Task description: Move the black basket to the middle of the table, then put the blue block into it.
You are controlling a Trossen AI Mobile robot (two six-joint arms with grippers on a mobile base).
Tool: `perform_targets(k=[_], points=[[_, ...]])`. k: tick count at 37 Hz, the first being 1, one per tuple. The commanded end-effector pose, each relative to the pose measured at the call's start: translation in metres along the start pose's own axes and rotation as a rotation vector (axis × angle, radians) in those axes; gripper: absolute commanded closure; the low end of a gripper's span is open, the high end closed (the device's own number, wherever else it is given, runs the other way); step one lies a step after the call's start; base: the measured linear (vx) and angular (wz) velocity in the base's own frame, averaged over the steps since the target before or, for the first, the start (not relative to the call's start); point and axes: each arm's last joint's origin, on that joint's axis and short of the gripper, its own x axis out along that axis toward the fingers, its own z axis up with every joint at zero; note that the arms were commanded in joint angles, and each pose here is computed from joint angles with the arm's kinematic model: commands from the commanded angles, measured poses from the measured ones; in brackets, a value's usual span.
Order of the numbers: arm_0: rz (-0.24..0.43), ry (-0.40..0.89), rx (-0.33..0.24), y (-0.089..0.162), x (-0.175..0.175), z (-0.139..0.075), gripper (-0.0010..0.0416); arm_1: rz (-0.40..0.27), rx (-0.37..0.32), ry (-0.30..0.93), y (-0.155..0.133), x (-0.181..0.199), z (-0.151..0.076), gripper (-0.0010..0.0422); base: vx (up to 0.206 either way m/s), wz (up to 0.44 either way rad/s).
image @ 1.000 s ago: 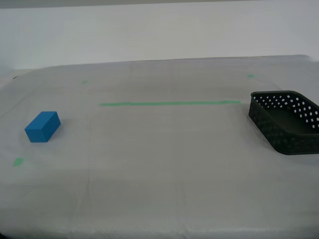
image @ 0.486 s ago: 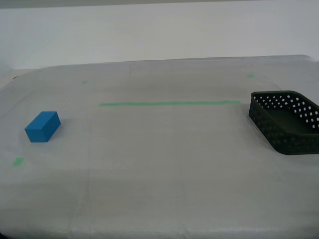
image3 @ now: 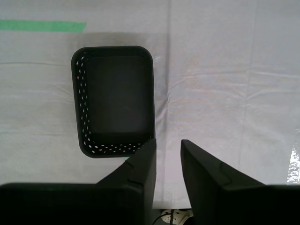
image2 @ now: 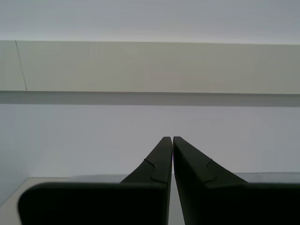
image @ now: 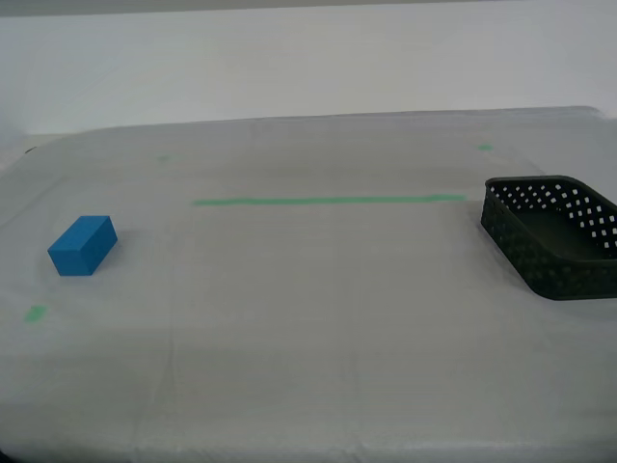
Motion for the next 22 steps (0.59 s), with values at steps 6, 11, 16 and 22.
perform_targets(k=[6,11,16,22], points=[[-0.003,-0.001,0.005,-0.0001,-0.0005,-0.0001,0.0237,0.0,0.001,-0.005,-0.0001,0.0,0.0006,0.0412,0.0,0.0],[-0.003,-0.001,0.018,-0.0001,-0.0005,-0.0002,0.0164,0.001,0.001,-0.005,0.0,0.0,0.0006,0.0412,0.0,0.0],[-0.003,-0.001,0.024,-0.0001,-0.0005,-0.0001,0.0084,0.001,0.001,-0.005,0.0,0.0,0.0006,0.0412,0.0,0.0],[-0.003,-0.001,0.028,-0.0001,-0.0005,-0.0001,0.0004,0.0,0.001,-0.005,-0.0001,0.0,0.0006,0.0412,0.0,0.0]])
